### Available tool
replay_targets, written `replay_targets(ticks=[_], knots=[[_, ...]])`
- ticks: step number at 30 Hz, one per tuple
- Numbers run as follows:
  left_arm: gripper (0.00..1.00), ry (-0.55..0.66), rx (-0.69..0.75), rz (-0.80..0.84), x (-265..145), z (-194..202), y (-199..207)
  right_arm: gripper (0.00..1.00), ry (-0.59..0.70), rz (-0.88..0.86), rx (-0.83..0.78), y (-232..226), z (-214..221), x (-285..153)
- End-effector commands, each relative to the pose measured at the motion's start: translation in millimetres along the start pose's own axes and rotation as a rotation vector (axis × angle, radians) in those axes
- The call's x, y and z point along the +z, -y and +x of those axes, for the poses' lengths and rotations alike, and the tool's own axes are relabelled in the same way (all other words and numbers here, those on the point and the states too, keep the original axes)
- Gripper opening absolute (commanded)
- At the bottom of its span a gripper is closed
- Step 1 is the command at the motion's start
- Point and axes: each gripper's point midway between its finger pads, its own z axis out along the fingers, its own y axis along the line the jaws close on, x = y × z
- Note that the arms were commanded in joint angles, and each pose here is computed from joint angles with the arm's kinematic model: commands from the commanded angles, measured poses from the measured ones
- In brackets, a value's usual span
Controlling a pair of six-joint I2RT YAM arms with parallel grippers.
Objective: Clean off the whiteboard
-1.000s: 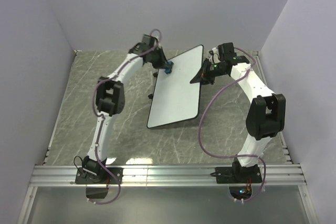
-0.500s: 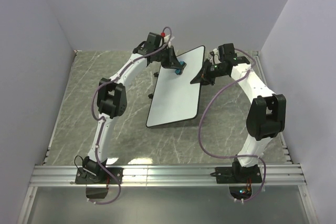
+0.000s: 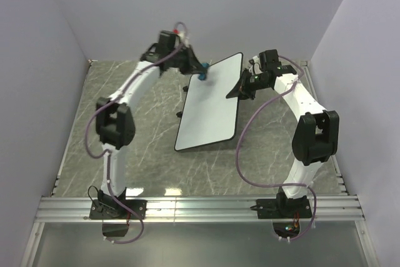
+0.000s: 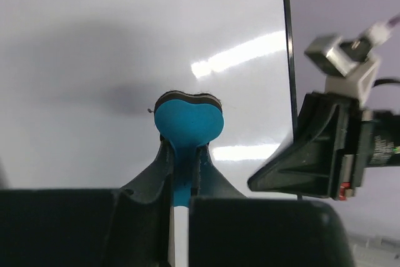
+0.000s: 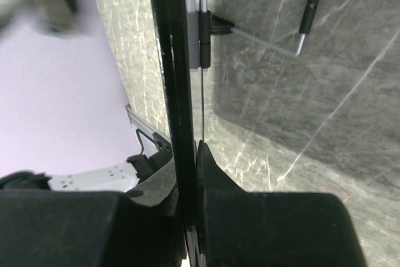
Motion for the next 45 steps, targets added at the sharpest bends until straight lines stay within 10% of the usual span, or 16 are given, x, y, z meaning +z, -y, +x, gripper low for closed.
replay_targets(ticks=[1, 5, 11, 28, 33, 42, 45], knots=[[0.00, 0.382, 0.016, -0.040, -121, -98, 27, 0.00, 0.002, 0.104, 0.012, 17, -5, 17], [0.00, 0.472, -0.073, -0.310, -172, -105, -56, 0.00, 0.008, 0.092, 0.027, 12, -13, 20], [0.00, 0.275, -0.226, -0.587, -178, -14, -173, 0.16, 0.011, 0.073, 0.016, 3, -20, 20], [0.02, 0.087, -0.303, -0.741, -178, 106, -239, 0.89, 0.072, 0.005, -0.059, -40, -31, -17], [0.22, 0.055, -0.315, -0.790, -178, 118, -254, 0.99, 0.163, 0.014, -0.123, -62, -42, -58], [0.94, 0.056, -0.330, -0.831, -181, 125, -259, 1.00, 0.344, 0.190, -0.206, -48, -28, -137], [0.99, 0.064, -0.325, -0.848, -184, 122, -258, 1.00, 0.389, 0.221, -0.209, -34, -11, -144]])
